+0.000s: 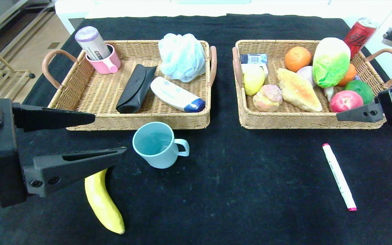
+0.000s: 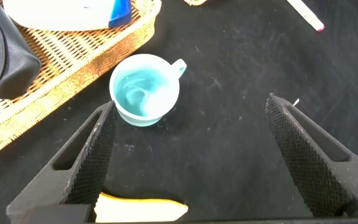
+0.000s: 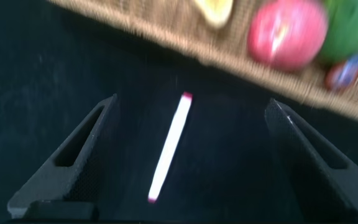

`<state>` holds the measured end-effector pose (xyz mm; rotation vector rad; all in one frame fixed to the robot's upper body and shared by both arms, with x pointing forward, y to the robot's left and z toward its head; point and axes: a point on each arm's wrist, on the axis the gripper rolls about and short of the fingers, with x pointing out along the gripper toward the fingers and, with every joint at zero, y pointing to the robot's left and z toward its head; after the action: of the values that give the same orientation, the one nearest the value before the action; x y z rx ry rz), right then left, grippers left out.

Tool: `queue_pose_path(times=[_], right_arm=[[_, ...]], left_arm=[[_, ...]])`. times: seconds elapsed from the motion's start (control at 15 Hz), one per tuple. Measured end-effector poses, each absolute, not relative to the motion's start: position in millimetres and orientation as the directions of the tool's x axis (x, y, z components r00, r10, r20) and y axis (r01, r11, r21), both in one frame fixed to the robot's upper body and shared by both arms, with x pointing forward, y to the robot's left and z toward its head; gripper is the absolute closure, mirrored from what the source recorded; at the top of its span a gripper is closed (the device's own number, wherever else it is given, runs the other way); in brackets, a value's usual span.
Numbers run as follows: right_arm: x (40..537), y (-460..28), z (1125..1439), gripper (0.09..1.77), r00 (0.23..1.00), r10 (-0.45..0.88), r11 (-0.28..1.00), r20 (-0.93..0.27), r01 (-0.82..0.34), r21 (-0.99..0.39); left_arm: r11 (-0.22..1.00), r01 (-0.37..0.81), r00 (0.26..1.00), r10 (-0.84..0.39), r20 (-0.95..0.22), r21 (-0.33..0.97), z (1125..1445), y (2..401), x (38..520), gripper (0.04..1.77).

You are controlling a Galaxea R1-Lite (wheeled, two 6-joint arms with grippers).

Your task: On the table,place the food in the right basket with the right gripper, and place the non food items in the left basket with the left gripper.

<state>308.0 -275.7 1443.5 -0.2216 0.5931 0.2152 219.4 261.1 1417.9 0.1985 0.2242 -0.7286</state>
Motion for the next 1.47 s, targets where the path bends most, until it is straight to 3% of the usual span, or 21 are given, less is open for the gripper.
queue_pose_path(times=[0.53, 1.0, 1.47], right_arm=[[311, -280, 1406, 0.16, 0.674, 0.083, 0.992, -0.734, -0.129, -0.007], [314, -280, 1359, 0.16, 0.535, 0.038, 0.995, -0.844, -0.099, -0.018], [333, -275, 1339, 0.16, 0.499, 0.026, 0.997, -0.866, -0.073, -0.012]], left_arm=[[0.729, 0.678, 0.723, -0.635, -0.274, 0.1, 1417, 261, 219, 0.09], [0.728, 0.679, 0.72, -0.635, -0.28, 0.096, 1416, 261, 219, 0.09], [0.728, 0.679, 0.72, -0.634, -0.282, 0.097, 1416, 261, 219, 0.09]])
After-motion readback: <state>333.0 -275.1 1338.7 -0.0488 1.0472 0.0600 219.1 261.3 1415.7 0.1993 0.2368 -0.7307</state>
